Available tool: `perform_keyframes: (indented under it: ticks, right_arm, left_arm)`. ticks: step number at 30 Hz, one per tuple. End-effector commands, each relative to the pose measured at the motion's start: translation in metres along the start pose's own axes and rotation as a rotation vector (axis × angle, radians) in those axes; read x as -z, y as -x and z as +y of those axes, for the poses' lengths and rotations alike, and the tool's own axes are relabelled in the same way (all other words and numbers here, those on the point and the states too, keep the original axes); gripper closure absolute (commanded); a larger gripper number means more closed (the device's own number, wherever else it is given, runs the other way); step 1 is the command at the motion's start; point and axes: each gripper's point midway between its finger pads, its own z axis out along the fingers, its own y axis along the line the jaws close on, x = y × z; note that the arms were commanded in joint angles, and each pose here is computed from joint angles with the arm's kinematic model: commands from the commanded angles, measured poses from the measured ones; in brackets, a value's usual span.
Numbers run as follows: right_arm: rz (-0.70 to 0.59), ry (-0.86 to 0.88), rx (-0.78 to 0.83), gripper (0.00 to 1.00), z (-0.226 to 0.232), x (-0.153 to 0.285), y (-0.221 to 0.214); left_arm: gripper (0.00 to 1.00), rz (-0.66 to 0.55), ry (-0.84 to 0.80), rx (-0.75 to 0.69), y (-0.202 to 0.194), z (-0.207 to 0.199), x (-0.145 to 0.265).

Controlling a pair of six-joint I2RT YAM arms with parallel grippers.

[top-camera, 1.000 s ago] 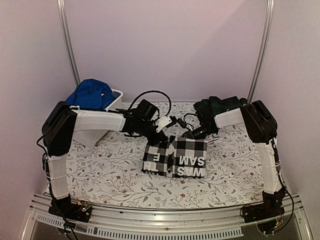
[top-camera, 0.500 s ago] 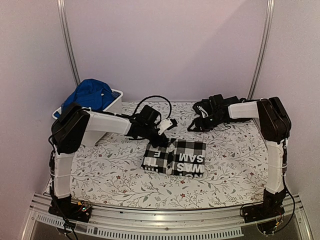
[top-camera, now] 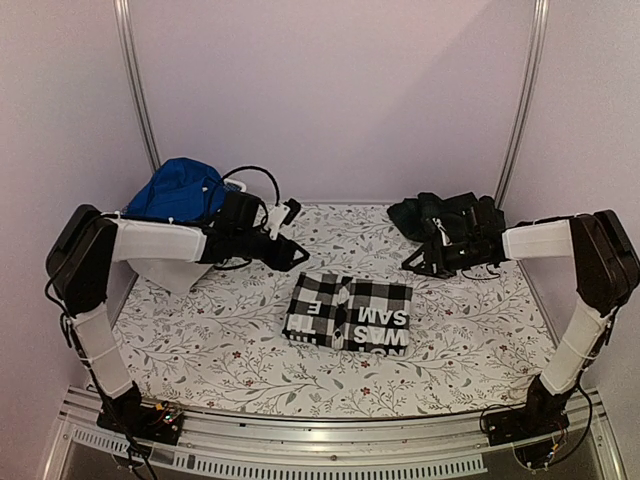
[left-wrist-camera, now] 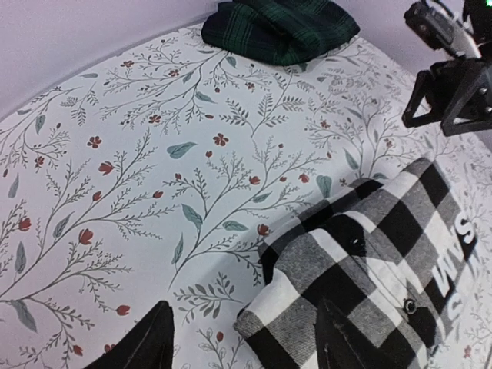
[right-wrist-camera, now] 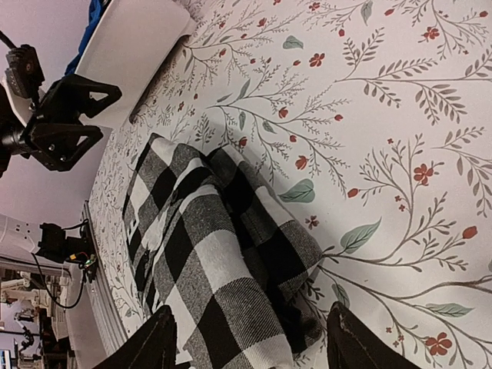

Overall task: Fold and stack the mixed laundry pile
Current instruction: Fold the 2/3-rectangle-folded shirt at the center of the board, then smooth out the square-folded shirt at the center of the board.

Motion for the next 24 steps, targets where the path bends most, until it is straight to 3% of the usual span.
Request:
perform_keyframes:
  ticks: [1, 10, 15, 17, 19, 24]
  right_arm:
    - [-0.016, 0.081, 0.023, 0.34, 0.011, -0.002, -0.002]
    - [0.056, 0.026, -0.021, 0.34, -0.02, -0.023, -0.025]
    - [0.076, 0.042, -0.024, 0.39, -0.023, -0.029, -0.033]
    - [0.083, 0.056, -0.024, 0.47, -0.021, -0.031, -0.034]
    - [0.089, 0.067, -0.022, 0.6, -0.018, -0.033, -0.032]
    - [0.08, 0.082, 0.031, 0.91, 0.004, -0.029, -0.018]
  left_arm:
    - [0.38, -0.108, -0.164, 0.174, 0.014, -0.01, 0.019]
    - [0.41, -0.015, -0.223, 0.266, -0.015, -0.005, -0.02]
    - [0.49, 0.02, -0.252, 0.292, -0.032, -0.006, -0.034]
    - [0.56, 0.019, -0.269, 0.291, -0.032, -0.007, -0.036]
    - [0.71, 0.015, -0.291, 0.281, -0.029, -0.011, -0.035]
    - [0.96, -0.021, -0.324, 0.263, -0.017, -0.016, -0.025]
